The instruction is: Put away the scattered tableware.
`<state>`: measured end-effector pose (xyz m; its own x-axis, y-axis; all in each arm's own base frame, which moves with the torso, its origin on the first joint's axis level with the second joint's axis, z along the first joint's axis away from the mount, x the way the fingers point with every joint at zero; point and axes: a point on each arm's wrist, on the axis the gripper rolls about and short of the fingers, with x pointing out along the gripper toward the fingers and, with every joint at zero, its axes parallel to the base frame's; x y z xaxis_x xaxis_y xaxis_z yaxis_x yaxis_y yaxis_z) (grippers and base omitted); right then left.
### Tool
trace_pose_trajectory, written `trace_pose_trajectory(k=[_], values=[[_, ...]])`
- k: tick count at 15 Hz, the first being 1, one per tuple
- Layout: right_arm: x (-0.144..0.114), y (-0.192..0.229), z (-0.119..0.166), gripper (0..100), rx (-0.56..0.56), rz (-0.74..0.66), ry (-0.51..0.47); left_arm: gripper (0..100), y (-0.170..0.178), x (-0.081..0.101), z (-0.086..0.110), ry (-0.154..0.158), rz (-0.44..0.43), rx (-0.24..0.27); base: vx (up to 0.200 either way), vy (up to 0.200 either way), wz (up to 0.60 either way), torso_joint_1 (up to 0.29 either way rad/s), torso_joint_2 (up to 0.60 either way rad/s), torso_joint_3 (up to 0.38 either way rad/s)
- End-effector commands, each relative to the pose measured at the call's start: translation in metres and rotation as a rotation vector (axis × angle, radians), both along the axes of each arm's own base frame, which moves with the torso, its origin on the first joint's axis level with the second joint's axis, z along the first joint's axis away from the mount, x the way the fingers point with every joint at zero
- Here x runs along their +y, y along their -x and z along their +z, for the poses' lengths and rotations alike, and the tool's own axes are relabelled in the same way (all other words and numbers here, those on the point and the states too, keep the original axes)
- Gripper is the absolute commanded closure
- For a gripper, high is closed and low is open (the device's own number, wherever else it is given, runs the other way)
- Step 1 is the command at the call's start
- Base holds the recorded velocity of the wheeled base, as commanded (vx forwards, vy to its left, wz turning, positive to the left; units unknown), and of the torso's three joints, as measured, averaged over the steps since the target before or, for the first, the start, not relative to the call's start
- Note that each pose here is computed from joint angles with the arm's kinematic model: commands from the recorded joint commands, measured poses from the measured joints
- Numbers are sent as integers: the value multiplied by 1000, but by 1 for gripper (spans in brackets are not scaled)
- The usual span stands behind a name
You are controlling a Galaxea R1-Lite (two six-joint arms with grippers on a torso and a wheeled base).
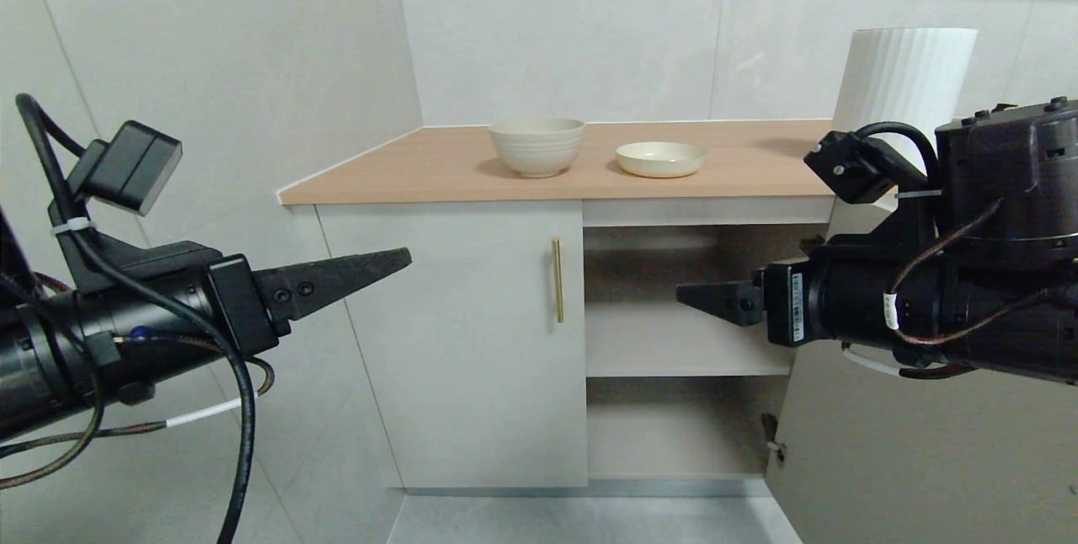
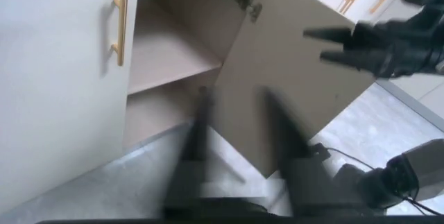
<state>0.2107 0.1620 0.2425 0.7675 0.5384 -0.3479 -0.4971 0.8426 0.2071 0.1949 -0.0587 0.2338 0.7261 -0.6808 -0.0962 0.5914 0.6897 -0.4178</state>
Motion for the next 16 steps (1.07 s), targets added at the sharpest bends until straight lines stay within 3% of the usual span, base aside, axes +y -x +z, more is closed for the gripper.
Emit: trace_pose_trajectory(k=[1, 4, 16], values=[[-2, 1, 3, 0, -10, -3, -7, 0, -1, 0, -1, -1, 1, 3, 0, 0, 0, 0, 0, 0], [-4, 5, 7, 0, -22, -1, -16, 0, -1, 0, 0, -1, 1, 4, 0, 0, 0, 0, 0, 0], [-9, 12, 17, 0, -24, -7, -83, 0, -3, 1, 0, -2, 5, 9, 200, 0, 0, 3, 2, 2]])
